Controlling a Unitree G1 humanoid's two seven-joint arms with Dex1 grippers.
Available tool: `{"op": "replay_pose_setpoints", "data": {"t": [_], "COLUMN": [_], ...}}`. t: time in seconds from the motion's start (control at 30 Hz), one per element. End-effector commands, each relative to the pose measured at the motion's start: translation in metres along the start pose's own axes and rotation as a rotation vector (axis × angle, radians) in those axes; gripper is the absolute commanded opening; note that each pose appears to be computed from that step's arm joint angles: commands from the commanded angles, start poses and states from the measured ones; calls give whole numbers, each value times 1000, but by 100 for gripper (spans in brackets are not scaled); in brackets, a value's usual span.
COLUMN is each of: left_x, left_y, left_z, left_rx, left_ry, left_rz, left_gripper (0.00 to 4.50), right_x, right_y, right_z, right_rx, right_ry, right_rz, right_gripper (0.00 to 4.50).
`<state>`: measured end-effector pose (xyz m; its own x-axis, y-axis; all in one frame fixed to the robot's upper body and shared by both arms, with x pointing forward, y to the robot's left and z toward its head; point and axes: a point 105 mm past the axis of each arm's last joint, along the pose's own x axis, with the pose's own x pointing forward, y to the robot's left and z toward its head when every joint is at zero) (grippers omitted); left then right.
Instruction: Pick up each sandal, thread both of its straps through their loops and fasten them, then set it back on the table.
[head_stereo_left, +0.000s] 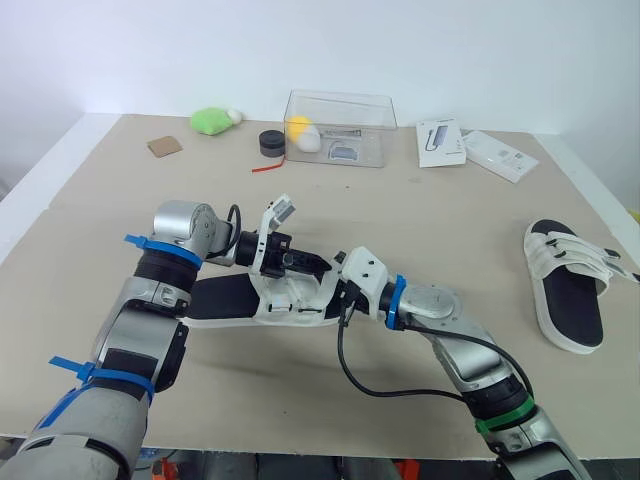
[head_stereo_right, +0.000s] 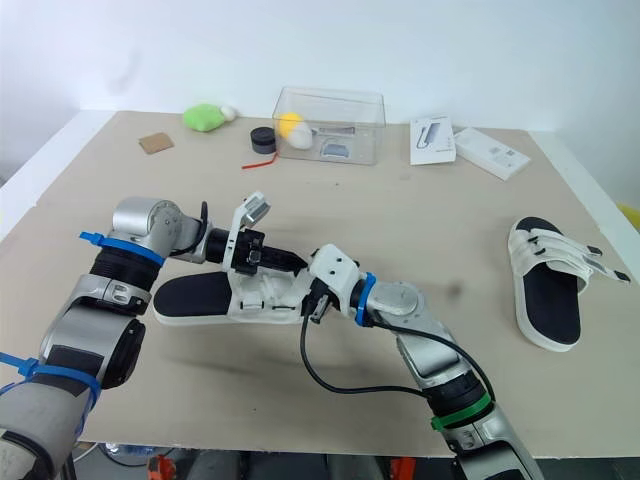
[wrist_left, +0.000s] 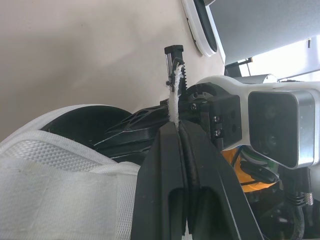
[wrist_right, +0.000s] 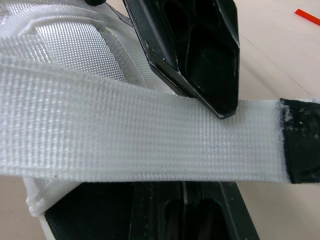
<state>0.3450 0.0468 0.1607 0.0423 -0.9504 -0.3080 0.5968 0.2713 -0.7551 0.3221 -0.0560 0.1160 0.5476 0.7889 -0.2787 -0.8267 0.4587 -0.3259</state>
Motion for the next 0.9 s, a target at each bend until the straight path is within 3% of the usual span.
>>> {"op": "replay_pose_setpoints", "data": {"t": [0.03, 0.3, 0.43, 0.53, 0.63, 0.7, 0.83, 0.9], "left_x": [-2, -58, -81, -87, -84, -83, -79, -72], "left_y": [-8, -50, -48, -40, -29, -31, -47, -44], "left_z": [22, 54, 63, 52, 28, 16, 1, -9], "left_rx": [123, 884, 1237, 1690, 2083, 2297, 2575, 2646], "left_ry": [-120, -405, -490, -387, -221, -198, -259, -182], "left_rz": [-24, 12, 178, 344, 390, 369, 274, 206], "left_gripper": [3, 3, 3, 3, 3, 3, 3, 3], "right_x": [0, -2, 1, 2, 3, 3, 2, 1], "right_y": [3, 4, 6, 7, 7, 8, 9, 9], "right_z": [-12, -11, -11, -11, -11, -11, -11, -12], "right_rx": [26, 20, 21, 20, 17, 17, 16, 15], "right_ry": [42, 40, 37, 34, 32, 31, 33, 35], "right_rz": [4, 13, 25, 33, 39, 42, 47, 49], "right_gripper": [0, 0, 0, 0, 0, 0, 0, 0]}}
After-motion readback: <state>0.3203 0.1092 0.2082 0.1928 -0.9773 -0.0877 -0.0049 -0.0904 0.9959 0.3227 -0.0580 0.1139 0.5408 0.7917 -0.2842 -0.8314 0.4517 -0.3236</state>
